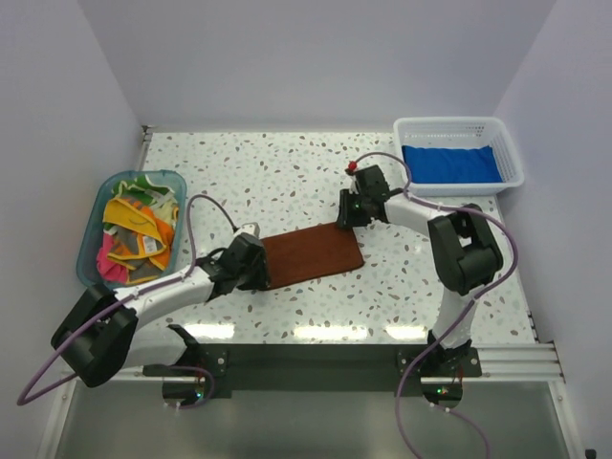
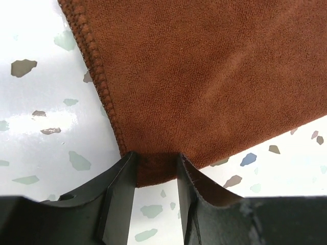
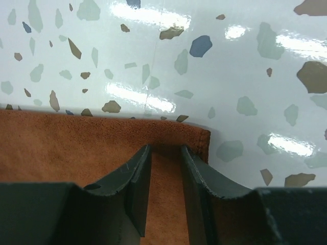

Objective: Fold and stack the towels

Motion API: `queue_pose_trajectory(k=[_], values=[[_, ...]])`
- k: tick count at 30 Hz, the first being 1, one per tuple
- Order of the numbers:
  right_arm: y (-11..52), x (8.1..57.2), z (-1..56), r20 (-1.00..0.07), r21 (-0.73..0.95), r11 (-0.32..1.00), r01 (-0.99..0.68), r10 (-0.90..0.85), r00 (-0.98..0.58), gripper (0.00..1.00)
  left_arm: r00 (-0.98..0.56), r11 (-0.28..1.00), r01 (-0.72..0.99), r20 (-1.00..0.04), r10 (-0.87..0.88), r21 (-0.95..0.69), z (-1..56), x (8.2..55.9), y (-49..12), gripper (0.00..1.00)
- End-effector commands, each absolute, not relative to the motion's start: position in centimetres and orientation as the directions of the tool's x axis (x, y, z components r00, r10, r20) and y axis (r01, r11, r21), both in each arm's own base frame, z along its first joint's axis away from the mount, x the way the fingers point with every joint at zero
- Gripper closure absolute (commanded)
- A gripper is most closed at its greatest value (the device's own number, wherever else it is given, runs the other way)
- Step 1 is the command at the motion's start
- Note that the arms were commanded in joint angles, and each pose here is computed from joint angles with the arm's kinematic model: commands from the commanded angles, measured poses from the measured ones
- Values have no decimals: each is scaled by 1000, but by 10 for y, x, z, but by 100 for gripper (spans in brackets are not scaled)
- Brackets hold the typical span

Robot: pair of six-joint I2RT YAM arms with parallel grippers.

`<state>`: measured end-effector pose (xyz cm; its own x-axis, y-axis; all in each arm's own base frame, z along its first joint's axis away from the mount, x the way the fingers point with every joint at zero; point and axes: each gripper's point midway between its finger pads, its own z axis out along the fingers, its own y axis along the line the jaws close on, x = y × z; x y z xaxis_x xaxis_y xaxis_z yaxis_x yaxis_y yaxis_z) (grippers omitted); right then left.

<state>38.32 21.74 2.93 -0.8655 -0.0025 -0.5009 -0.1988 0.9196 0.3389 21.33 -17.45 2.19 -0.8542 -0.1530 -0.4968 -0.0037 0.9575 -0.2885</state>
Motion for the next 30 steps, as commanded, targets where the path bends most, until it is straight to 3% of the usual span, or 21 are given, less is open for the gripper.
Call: queue_pose_trajectory(k=[1, 8, 12, 14, 15, 16, 19, 21, 23, 26, 30], values=[[208, 402, 70, -594, 315, 921, -227, 5, -804, 66, -853, 976, -61, -498, -158, -207, 14, 206, -153, 58], [190, 366, 92, -588, 303, 929, -214, 5, -809, 59, -819, 990, -121, -556, -138, -67, 31, 232, -128, 50], [173, 341, 95, -582, 280, 942, -184, 15, -813, 50, -819, 989, -143, -558, -134, -28, 39, 247, -110, 45], [159, 327, 92, -565, 260, 955, -147, 27, -825, 47, -795, 994, -110, -597, -106, -30, 61, 261, -114, 38], [154, 323, 92, -559, 256, 958, -132, 35, -828, 40, -787, 995, -87, -610, -94, -40, 69, 265, -119, 31], [144, 319, 87, -546, 247, 963, -104, 50, -837, 36, -763, 997, -42, -642, -69, -58, 87, 273, -130, 16], [120, 309, 85, -523, 241, 970, -20, 112, -845, 19, -721, 995, 59, -693, -12, -78, 119, 278, -160, 1], [108, 304, 84, -513, 249, 968, 32, 160, -843, 7, -707, 989, 108, -707, 7, -98, 131, 278, -179, 0], [91, 300, 77, -492, 250, 963, 105, 220, -843, 1, -697, 977, 175, -716, 36, -121, 140, 275, -210, 0], [69, 298, 71, -471, 256, 946, 201, 303, -828, 1, -701, 963, 249, -705, 103, -107, 136, 269, -254, 1], [46, 297, 62, -445, 267, 912, 311, 403, -800, 1, -699, 940, 334, -687, 197, -70, 123, 264, -322, 12]])
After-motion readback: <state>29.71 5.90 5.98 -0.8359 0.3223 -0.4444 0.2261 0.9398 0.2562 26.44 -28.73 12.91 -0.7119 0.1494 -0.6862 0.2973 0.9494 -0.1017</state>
